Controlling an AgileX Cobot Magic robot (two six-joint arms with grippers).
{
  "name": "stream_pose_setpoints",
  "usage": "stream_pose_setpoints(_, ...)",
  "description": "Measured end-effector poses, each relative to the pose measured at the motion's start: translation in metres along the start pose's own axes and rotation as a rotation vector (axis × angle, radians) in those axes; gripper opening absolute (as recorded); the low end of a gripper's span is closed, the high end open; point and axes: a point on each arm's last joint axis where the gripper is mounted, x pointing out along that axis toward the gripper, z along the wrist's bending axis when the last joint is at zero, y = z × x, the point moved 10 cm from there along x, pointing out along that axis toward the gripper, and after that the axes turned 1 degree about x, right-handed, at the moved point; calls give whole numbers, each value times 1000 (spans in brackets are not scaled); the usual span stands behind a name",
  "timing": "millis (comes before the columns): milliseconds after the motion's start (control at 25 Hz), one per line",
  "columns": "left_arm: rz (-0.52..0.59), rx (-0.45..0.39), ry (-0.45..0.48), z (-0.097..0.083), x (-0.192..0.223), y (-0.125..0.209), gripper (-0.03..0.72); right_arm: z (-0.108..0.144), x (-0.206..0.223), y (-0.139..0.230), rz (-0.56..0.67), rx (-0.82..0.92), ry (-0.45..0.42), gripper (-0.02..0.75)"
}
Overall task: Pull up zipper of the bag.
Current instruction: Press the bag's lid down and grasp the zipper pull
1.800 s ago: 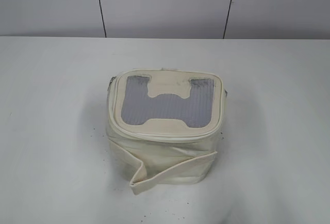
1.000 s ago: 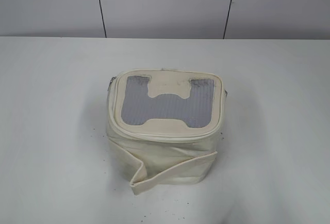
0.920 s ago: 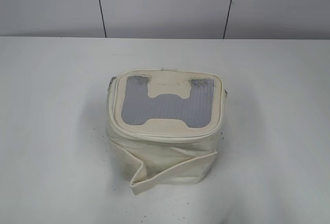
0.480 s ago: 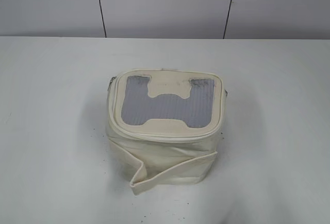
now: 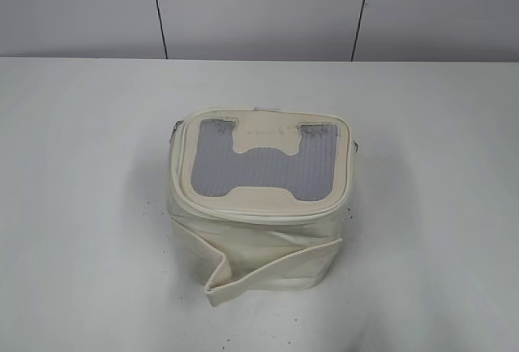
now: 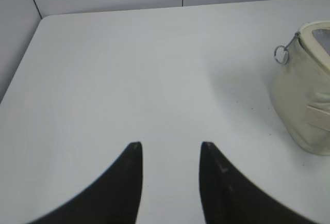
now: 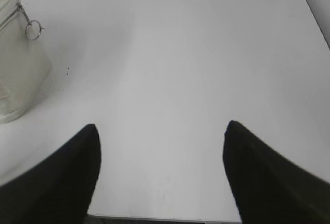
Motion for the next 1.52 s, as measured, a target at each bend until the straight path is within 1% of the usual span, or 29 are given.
stream_pose_setpoints(120,-18,-22,39,-6,2,-12,291,1,5,-2,29,-2,-15,573)
stream_pose_setpoints(280,-68,-86,93,-14,18,-41,291,5,18,-22,22,8,-45,573)
stream_pose_setpoints(400,-37,-158,133,-19,42,-54,291,14,36,-39,20,50,-103,573)
stream_pose_setpoints(440,-17,-168,141,-20,50,-56,291,19,41,-45,13,59,-134,573)
stream_pose_setpoints(480,-12,-172,154,-22,56,-61,291,25,45,-51,2,54,-166,573)
stream_pose_setpoints(640,-3,-128,218,-31,80,-81,291,45,65,-72,46,-15,-270,573)
stream_pose_setpoints(840,120,-94,285,-40,121,-83,291,68,105,-94,184,-109,-344,573)
stream_pose_setpoints(960,226,-117,337,-48,149,-75,291,79,134,-108,262,-169,-382,573)
stream_pose_setpoints(1040,276,-139,382,-55,161,-73,291,88,149,-118,296,-236,-428,573)
stream_pose_setpoints(1160,368,-138,460,-67,180,-68,291,105,171,-121,386,-337,-538,573)
stream_pose_setpoints(1280,450,-128,530,-76,196,-62,291,126,192,-121,487,-378,-668,573)
stream_pose_setpoints(1400,508,-122,568,-84,212,-58,291,149,210,-124,550,-434,-761,554)
stream_pose_setpoints(1520,556,-105,597,-92,227,-53,295,181,229,-125,580,-510,-845,517)
